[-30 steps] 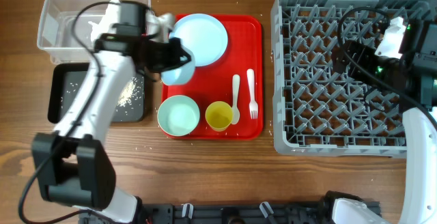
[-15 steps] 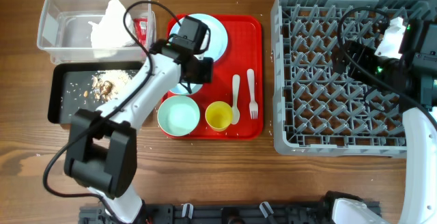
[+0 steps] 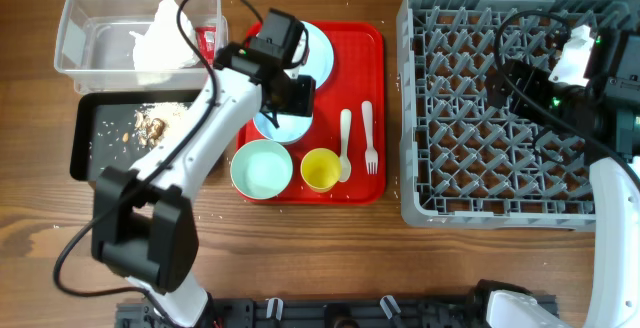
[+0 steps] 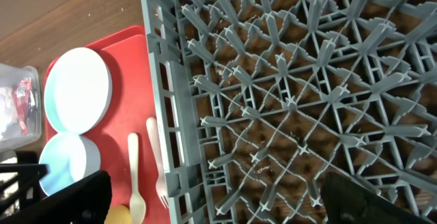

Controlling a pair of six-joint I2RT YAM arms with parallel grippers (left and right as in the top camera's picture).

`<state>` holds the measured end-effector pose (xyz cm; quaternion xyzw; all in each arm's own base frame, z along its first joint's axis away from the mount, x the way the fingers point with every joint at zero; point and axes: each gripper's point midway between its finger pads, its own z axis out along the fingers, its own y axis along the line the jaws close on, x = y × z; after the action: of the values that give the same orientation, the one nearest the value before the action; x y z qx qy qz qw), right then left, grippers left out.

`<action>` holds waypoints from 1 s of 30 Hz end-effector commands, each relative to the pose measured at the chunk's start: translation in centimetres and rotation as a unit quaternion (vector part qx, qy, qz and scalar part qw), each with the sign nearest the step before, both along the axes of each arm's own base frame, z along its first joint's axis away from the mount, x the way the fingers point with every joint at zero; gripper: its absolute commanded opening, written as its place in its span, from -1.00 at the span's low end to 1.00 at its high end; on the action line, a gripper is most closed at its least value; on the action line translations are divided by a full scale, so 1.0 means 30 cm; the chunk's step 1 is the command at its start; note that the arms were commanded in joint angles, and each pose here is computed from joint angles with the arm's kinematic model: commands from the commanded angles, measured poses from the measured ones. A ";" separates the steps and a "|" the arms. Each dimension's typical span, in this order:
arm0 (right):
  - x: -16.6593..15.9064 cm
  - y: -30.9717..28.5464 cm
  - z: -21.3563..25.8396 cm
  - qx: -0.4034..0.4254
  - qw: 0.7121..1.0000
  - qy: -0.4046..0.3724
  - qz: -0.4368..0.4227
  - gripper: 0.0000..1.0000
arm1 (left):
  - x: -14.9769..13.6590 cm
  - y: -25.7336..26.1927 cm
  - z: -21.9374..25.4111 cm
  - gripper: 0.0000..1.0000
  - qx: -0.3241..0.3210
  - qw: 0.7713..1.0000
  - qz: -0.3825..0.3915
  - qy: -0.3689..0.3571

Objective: Sort waste into correct bins and load items into the dishwasher rack
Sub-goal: 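Grasp the yellow cup with the left gripper and lift it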

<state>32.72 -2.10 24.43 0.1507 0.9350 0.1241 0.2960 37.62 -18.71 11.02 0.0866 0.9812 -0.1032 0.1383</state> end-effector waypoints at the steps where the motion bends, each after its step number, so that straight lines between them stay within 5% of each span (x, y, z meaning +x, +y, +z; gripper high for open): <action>1: 0.003 -0.012 0.012 -0.003 1.000 -0.001 -0.009 0.99 | -0.102 -0.034 0.143 0.43 -0.030 0.993 -0.113 0.003; 15: 0.008 -0.012 0.016 -0.003 1.000 -0.005 -0.010 0.99 | -0.278 -0.030 -0.066 0.52 0.000 0.984 -0.155 0.092; 22: 0.009 -0.004 0.017 0.003 1.000 -0.006 -0.005 0.99 | -0.325 -0.081 -0.140 0.29 0.001 0.980 -0.179 0.090; 27: 0.009 -0.004 0.017 0.003 1.000 -0.006 -0.005 0.99 | -0.334 -0.103 -0.175 -0.09 0.002 0.980 -0.179 0.090; 28: 0.009 -0.004 0.017 0.003 1.000 -0.006 -0.005 0.99 | -0.330 -0.105 -0.174 -0.26 0.001 0.980 -0.177 0.088; 30: 0.009 -0.004 0.017 0.003 1.000 -0.006 -0.005 0.99 | -0.314 -0.103 -0.172 -0.92 -0.003 0.984 -0.155 0.085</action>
<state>32.68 -2.08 24.41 0.1523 0.9350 0.1250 0.2949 27.91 -21.83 6.28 0.2504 0.9585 -0.1307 0.0388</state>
